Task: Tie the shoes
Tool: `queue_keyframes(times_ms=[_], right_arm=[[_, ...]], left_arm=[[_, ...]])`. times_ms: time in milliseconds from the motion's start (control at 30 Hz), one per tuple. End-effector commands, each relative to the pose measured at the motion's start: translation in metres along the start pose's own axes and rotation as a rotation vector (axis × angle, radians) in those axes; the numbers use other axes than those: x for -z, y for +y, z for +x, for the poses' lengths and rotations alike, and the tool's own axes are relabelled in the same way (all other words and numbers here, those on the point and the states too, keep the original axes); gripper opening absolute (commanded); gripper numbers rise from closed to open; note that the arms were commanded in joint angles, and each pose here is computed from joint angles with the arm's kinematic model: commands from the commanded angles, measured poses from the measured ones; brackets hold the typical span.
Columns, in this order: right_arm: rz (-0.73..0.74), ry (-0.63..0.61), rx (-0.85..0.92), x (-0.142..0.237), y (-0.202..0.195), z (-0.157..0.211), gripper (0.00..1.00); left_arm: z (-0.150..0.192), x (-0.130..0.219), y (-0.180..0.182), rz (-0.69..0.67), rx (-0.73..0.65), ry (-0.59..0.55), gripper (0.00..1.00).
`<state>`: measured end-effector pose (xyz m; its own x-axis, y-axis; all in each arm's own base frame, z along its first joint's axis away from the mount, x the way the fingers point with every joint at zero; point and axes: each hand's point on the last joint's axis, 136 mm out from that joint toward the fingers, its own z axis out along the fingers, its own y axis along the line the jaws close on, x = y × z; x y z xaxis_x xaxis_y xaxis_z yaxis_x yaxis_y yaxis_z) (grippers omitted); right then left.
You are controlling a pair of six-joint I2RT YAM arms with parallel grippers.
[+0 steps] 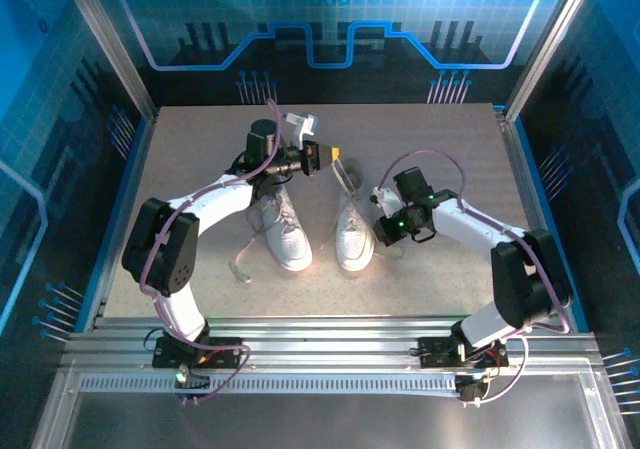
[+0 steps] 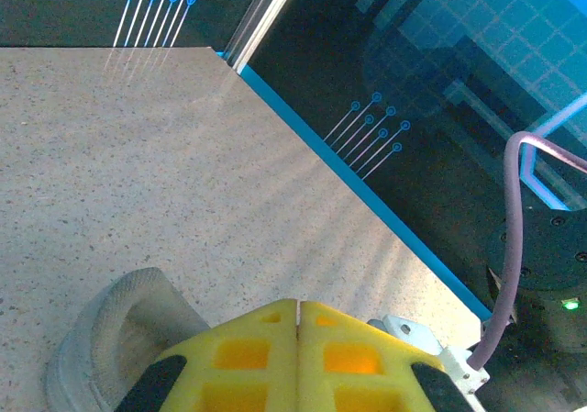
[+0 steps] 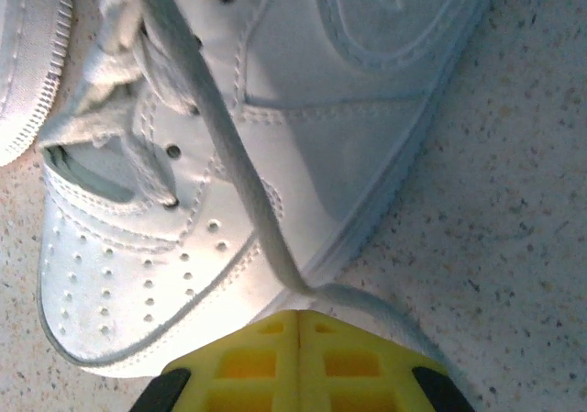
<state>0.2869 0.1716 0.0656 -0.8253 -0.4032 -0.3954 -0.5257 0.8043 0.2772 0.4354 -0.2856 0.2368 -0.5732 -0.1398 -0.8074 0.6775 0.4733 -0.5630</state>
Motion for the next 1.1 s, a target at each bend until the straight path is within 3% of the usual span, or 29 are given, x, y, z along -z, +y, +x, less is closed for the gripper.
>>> queue_keyframes(times_ms=[0,267,533,633,833,967,1067], right_arm=[[0.020,0.075,-0.069,0.005,-0.010,0.014,0.00],[-0.009,0.182,-0.109,-0.002,-0.008,0.030,0.00],[-0.014,0.211,-0.110,0.000,-0.006,0.033,0.00],[-0.003,0.135,-0.097,0.010,-0.005,0.016,0.01],[-0.030,-0.135,-0.138,0.041,0.002,-0.052,0.24],[-0.114,-0.260,-0.207,0.049,0.006,-0.089,0.29],[-0.172,-0.285,-0.250,0.044,0.008,-0.105,0.30]], left_arm=[[-0.021,0.006,0.002,-0.001,-0.035,-0.055,0.00],[-0.020,0.006,0.008,-0.010,-0.032,-0.055,0.00],[-0.018,0.006,0.012,-0.018,-0.030,-0.053,0.00],[-0.017,0.005,0.010,-0.007,-0.021,-0.051,0.00],[-0.014,0.006,0.011,-0.002,-0.008,-0.054,0.00],[-0.012,0.006,0.011,-0.004,-0.003,-0.054,0.00],[-0.011,0.006,0.011,-0.001,-0.002,-0.053,0.00]])
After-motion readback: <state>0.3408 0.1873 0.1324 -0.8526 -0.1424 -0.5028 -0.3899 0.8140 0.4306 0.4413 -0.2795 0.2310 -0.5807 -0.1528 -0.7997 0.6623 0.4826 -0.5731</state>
